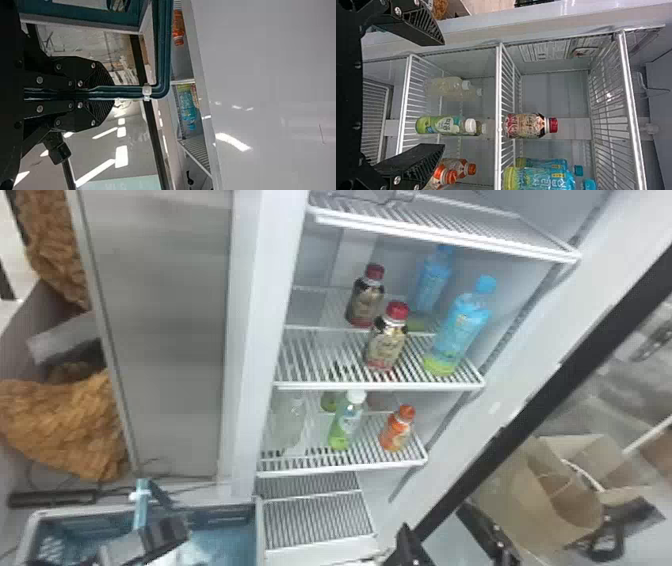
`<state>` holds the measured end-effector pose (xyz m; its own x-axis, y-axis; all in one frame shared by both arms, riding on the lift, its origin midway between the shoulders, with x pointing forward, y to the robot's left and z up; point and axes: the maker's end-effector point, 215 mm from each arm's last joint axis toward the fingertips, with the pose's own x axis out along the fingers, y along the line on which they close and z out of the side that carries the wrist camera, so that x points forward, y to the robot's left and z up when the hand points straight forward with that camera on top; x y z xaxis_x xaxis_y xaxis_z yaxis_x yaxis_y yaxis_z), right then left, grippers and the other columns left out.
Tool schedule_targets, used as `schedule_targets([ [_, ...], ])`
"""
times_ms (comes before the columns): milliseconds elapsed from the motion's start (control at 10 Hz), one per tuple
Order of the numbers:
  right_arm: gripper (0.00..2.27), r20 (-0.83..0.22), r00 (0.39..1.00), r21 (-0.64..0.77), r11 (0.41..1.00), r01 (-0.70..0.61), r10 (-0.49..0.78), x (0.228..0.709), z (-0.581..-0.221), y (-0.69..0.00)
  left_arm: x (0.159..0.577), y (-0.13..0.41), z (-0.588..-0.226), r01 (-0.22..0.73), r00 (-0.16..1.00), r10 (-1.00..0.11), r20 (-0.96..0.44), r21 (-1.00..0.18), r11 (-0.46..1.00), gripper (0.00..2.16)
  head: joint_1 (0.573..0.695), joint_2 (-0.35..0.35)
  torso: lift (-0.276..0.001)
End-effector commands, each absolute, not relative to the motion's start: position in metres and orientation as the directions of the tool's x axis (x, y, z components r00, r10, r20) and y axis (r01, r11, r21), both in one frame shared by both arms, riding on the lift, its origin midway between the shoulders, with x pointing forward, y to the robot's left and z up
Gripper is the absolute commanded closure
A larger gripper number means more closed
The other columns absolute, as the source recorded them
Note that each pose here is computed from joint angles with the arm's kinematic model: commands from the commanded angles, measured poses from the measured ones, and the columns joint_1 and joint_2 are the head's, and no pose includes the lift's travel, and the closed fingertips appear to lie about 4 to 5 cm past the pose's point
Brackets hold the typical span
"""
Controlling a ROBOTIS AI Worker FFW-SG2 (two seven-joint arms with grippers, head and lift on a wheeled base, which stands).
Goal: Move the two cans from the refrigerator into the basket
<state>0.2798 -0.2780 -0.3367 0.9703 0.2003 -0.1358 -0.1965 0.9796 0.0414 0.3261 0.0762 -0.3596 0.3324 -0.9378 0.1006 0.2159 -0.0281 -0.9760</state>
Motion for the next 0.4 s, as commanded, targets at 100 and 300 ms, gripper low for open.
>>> schedule_targets([
  [100,0.14,-0.134,0.971,0.045,0.980,-0.195,0.199,0.2806,-0.3375,-0.2787,0.3253,0.0756,-0.3601,0.214,0.333,-0.938,0.101,-0.976,-0.030,1.19,0.695,-0.350,-0.031],
  [300,0.14,-0.132,0.971,0.042,0.980,-0.197,0.200,0.2815,-0.3369,-0.2784,0.3245,0.0752,-0.3607,0.211,0.333,-0.937,0.102,-0.977,-0.031,1.19,0.695,-0.350,-0.031],
])
